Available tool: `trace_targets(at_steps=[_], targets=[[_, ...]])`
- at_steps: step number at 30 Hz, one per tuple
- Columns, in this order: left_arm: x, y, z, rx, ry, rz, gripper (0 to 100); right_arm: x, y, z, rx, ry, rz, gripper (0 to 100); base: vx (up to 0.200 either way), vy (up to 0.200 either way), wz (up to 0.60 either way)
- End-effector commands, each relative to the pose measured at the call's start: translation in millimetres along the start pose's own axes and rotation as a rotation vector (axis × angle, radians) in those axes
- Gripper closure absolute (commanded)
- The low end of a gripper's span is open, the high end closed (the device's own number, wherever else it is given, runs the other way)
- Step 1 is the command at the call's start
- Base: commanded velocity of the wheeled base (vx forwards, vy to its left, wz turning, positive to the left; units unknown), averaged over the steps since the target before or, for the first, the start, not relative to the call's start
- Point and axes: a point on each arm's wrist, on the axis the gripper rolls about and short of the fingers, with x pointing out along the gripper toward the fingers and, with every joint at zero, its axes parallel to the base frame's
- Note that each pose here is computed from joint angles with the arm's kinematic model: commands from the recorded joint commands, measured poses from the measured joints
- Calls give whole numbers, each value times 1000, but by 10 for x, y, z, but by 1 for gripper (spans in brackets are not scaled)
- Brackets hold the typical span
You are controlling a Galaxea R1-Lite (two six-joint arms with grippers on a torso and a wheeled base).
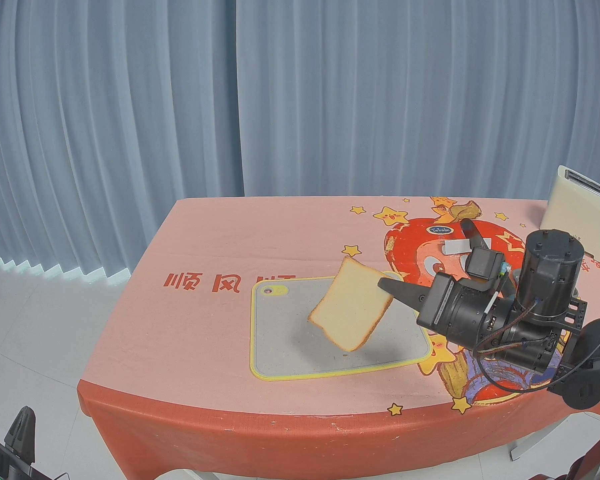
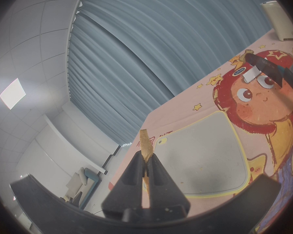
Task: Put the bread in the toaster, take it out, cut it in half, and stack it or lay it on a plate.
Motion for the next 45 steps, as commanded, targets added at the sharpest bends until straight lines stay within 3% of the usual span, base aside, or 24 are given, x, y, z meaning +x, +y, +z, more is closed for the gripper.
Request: trace_targets(at_steps=[1, 13, 45], targets=[[1, 0, -52, -1, 1, 1, 100, 81, -61, -53, 16, 16, -31, 100, 0, 0, 0], [1, 1, -52, 1, 1, -2, 100, 269, -211, -146, 44, -23, -17, 100, 0, 0, 0], [1, 1, -52, -1, 1, 0, 100, 432, -339, -253, 38, -66, -30, 100, 0, 0, 0]])
